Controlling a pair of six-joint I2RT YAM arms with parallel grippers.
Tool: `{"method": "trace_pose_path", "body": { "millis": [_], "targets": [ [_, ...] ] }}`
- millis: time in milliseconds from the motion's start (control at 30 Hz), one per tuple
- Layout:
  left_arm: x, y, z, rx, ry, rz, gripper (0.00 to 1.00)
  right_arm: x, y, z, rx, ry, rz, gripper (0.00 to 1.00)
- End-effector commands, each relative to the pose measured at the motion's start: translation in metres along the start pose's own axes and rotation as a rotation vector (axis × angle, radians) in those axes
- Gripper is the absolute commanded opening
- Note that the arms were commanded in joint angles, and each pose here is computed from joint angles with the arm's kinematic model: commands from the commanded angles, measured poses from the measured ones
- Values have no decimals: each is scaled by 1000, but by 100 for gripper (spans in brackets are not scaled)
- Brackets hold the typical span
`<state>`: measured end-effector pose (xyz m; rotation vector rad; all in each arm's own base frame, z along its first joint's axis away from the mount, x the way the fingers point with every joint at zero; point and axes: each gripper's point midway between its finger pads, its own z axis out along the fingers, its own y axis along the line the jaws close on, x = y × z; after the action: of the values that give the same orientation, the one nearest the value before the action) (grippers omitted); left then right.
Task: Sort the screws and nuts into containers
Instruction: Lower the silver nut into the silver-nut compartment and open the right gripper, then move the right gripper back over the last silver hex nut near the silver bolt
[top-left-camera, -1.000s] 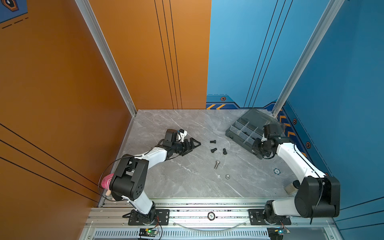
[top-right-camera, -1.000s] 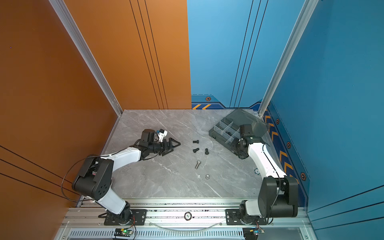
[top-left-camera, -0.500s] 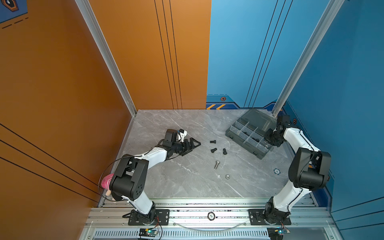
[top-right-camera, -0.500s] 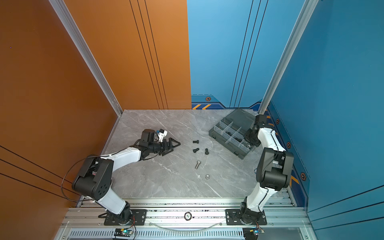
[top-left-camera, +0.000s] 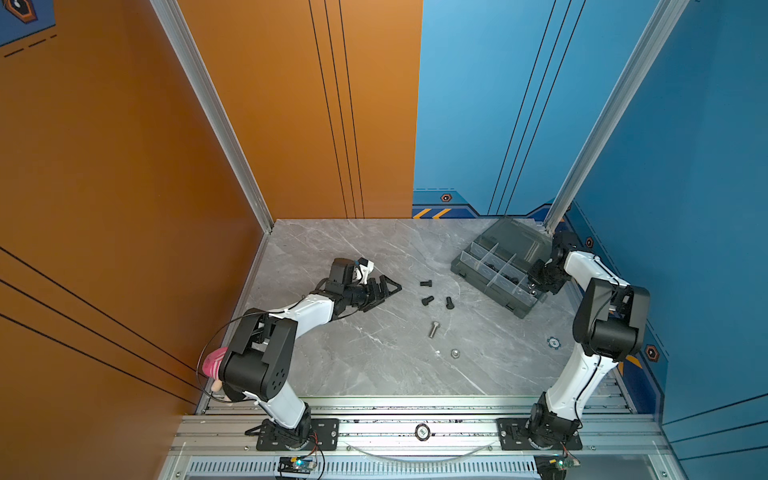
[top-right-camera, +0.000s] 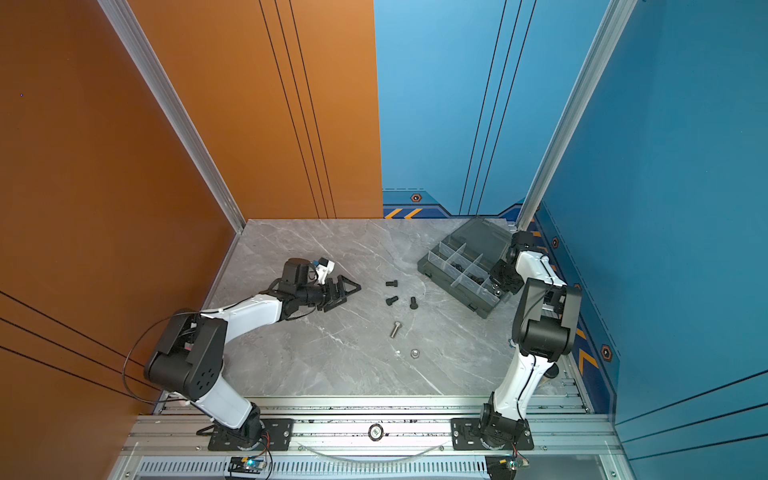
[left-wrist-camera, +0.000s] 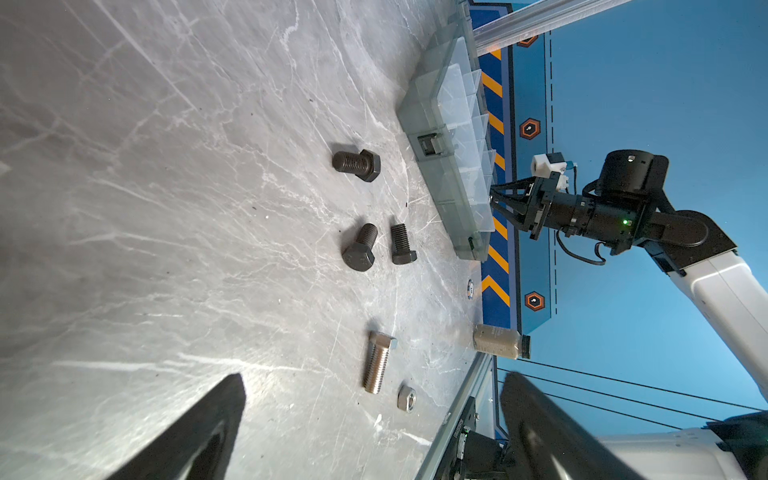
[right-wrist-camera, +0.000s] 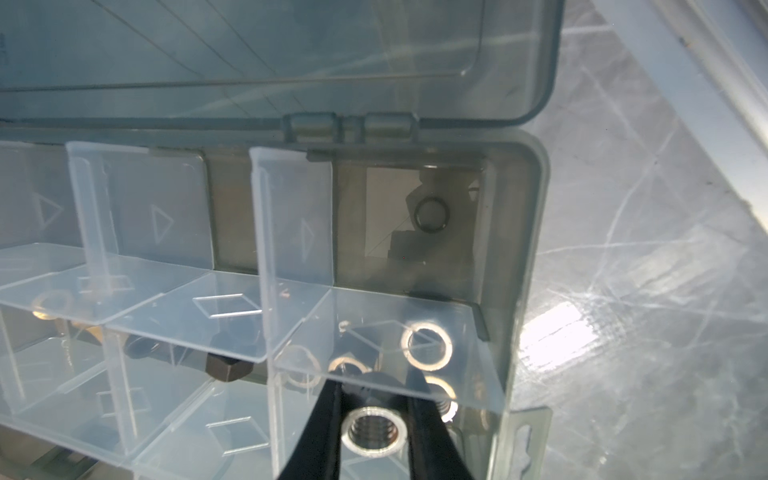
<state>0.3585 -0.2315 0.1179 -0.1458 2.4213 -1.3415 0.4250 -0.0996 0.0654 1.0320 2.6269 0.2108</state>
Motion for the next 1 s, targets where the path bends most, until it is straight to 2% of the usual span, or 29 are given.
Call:
{"method": "trace_pose_path", "body": {
  "millis": [0,167,500,700,967],
  "targets": [
    [-8,-8,-1,3,-21,21,98,-4,2,-8,-6,-4,-17,26],
    [-7,-6,-2,-2,-23,20,98,-2,6,-15,-24,4,-24,37],
    [-7,-6,-1,3,-22,21,98,8,28,-74,-121,-58,-74,43],
    [-8,-6,-1,11,-22,21,98,65,57,-100,-173,-15,-212,45],
    [-8,-3,-4,11,-22,14,98,161,78,-101,-156,62,-384,48]
  ]
}}
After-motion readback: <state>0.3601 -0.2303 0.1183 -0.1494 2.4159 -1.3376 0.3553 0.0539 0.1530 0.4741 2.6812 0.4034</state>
